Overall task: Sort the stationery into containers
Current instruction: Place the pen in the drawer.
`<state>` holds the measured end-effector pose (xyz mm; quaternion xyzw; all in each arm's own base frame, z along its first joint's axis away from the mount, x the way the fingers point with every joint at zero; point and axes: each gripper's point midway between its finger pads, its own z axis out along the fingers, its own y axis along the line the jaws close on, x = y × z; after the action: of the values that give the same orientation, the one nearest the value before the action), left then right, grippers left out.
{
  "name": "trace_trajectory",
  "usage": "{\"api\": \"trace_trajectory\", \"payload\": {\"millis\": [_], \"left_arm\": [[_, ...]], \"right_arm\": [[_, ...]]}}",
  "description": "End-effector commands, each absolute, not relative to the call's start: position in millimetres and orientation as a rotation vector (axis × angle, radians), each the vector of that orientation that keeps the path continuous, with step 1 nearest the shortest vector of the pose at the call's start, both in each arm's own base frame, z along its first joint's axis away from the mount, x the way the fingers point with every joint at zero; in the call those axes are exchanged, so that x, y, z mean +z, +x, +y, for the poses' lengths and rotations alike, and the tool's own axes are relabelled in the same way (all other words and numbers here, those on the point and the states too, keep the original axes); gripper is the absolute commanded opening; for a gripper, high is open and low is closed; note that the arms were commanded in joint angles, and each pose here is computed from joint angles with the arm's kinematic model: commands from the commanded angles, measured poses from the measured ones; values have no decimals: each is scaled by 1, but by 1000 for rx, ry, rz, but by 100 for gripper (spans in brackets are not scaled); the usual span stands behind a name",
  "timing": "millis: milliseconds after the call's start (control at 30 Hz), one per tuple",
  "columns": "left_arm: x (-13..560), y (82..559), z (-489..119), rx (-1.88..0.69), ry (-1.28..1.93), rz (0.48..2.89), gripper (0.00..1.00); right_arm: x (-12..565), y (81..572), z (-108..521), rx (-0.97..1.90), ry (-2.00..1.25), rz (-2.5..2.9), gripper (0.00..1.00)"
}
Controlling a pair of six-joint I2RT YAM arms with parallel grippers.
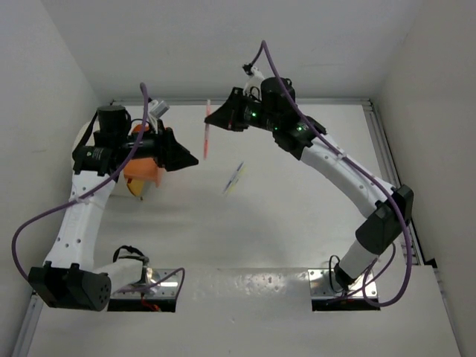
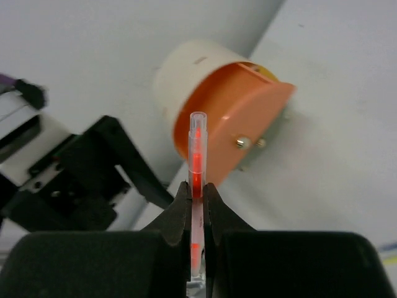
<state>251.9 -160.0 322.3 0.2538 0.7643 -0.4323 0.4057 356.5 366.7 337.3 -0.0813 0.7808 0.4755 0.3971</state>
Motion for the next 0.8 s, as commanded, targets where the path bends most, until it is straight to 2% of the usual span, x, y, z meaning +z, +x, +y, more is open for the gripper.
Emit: {"api": "trace_trajectory", "payload": {"millis": [0,300,433,533,600,700,767], "left_arm": [[360,249,-171,-1169,670,1799,69],[379,256,-182,-1218,657,1731,64],[370,265,-178,-1212,601,1769,45],[362,269,-170,-1186,579,1803,34],[355,273,-165,-1155,566,1834,34],[359,276,-161,-1129,555,1828,51],[365,278,-162,-1122,554,1813,56]], "right_arm": [[370,353,396,1341,-230,1876,0],[383,334,426,1454,-256,1847,0],[387,332,428,1492,-247,1843,0],[397,329,430,1524,-255,1810,0],[402,326,430,1540,-252,1802,0],[403,323,431,1561,-244,1807,0],[401,322,431,1565,-239,1815,0]]}}
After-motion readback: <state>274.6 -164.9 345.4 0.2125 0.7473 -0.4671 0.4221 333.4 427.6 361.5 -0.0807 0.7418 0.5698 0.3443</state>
